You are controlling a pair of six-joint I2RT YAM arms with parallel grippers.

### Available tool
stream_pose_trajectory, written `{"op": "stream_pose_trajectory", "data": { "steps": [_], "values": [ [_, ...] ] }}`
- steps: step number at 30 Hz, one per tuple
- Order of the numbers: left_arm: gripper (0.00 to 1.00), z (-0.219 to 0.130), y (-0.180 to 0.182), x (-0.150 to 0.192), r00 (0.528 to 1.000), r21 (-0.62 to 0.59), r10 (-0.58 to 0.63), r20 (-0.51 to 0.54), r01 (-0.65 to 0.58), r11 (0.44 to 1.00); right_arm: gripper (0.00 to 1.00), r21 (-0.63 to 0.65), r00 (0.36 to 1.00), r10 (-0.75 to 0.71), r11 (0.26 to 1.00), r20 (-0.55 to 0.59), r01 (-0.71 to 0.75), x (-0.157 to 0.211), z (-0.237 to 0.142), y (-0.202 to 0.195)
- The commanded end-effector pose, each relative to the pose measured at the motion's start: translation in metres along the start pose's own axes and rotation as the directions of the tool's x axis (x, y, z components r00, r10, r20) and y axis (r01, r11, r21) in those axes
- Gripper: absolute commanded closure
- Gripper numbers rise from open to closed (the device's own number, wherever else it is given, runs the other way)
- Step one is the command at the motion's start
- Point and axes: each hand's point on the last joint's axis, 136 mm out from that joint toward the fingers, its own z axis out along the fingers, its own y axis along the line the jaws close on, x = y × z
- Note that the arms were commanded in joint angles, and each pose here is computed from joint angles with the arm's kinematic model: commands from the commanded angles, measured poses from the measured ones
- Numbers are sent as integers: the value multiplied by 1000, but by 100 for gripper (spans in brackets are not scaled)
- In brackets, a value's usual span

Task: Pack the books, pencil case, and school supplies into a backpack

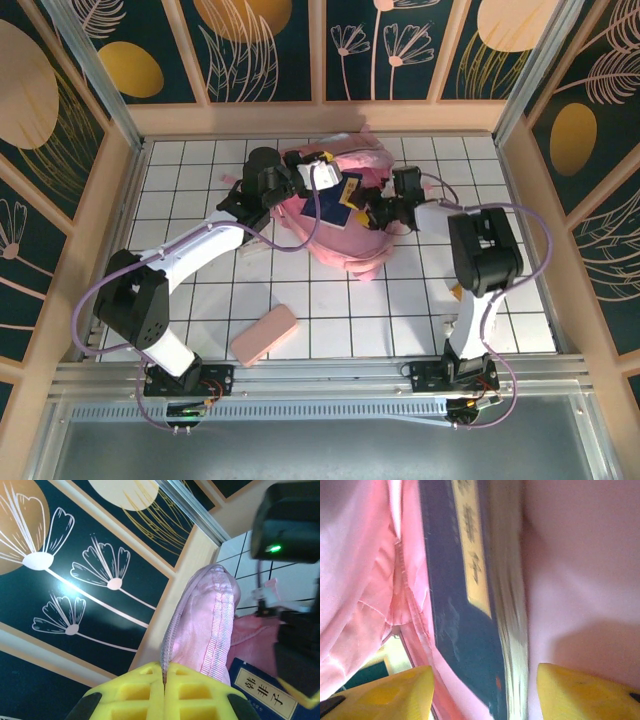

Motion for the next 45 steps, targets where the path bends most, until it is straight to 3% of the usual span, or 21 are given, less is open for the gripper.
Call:
{"op": "stream_pose_trajectory", "data": {
  "steps": [1,4,8,14,20,24,33,36,42,45],
  "values": [
    [100,-12,37,-39,993,-131,26,115,-11,991,45,68,975,147,985,164,-160,19,-14,-12],
    [100,-11,34,-38,993,-121,19,117,-5,993,46,62,938,230,965,260,-254,36,-19,-17],
    [100,-10,32,-37,993,-113,14,120,0,994,49,3,934,245,967,258,-255,38,2,-2],
    [100,-12,31,-38,993,-105,14,119,-2,994,61,-62,901,310,950,304,-306,34,24,11],
    [100,-16,29,-36,993,-105,25,112,-13,994,65,-105,854,327,944,405,-311,11,22,10],
    [100,-18,27,-35,994,-100,30,109,-19,995,75,-146,839,327,945,435,-292,2,16,18],
    [100,-17,24,-35,993,-94,40,107,-30,995,67,-70,820,318,943,475,-325,7,11,6],
    [100,-17,23,-34,993,-90,39,109,-29,996,73,-65,824,315,944,471,-323,10,17,1],
    [100,-17,22,-33,993,-88,39,110,-29,996,98,-89,836,309,949,454,-302,8,21,-2],
    [100,-18,22,-33,994,-88,49,100,-40,995,100,-80,848,250,967,467,-241,2,12,7]
  ]
}}
